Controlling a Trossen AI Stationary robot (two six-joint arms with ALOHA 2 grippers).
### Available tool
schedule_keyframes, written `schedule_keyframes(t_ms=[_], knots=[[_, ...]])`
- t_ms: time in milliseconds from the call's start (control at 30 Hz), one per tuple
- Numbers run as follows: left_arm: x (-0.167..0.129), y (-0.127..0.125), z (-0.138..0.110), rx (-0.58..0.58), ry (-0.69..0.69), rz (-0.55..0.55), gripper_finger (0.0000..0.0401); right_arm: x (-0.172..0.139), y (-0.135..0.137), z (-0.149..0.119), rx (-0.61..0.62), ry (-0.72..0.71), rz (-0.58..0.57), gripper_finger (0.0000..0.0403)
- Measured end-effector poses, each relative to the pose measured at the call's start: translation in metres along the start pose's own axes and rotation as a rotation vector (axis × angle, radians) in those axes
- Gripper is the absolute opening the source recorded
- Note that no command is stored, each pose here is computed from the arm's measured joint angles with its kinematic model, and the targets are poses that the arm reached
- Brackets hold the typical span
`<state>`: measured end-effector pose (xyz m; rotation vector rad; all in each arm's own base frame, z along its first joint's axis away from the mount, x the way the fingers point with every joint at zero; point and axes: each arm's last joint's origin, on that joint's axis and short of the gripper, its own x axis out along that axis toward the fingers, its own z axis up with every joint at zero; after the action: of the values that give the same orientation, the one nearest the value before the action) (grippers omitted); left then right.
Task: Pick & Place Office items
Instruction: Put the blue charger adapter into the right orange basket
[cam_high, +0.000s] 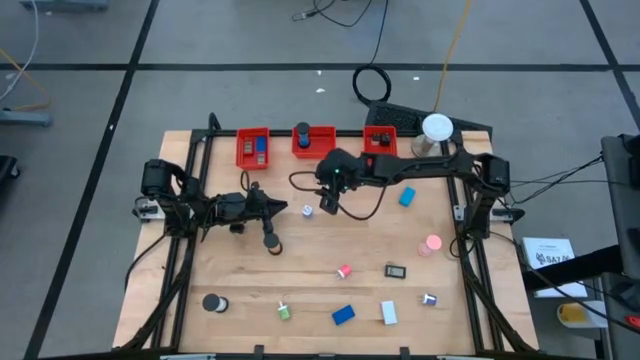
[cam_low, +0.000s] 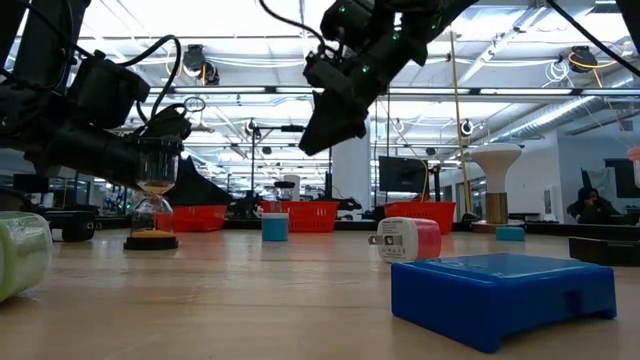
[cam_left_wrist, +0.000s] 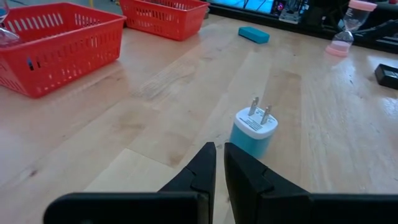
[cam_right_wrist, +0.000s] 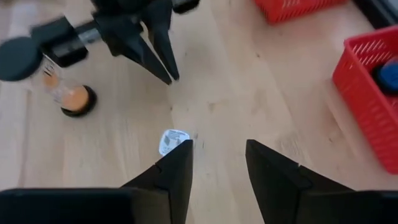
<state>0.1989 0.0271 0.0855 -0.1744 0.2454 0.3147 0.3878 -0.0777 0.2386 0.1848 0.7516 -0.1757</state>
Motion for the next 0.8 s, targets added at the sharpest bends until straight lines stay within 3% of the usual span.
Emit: schedule_keyframes(t_ms=[333, 800], knots=[[0.0, 0.0, 0.0, 0.0, 0.0, 0.0, 0.0033, 0.012, -0.001, -0.004, 0.009, 0.007, 0.0, 0.0184], [0.0, 0.0, 0.0, 0.0, 0.0, 0.0, 0.0033, 0.015, -0.001, -0.007, 0.018, 0.028, 0.001, 0.0193]])
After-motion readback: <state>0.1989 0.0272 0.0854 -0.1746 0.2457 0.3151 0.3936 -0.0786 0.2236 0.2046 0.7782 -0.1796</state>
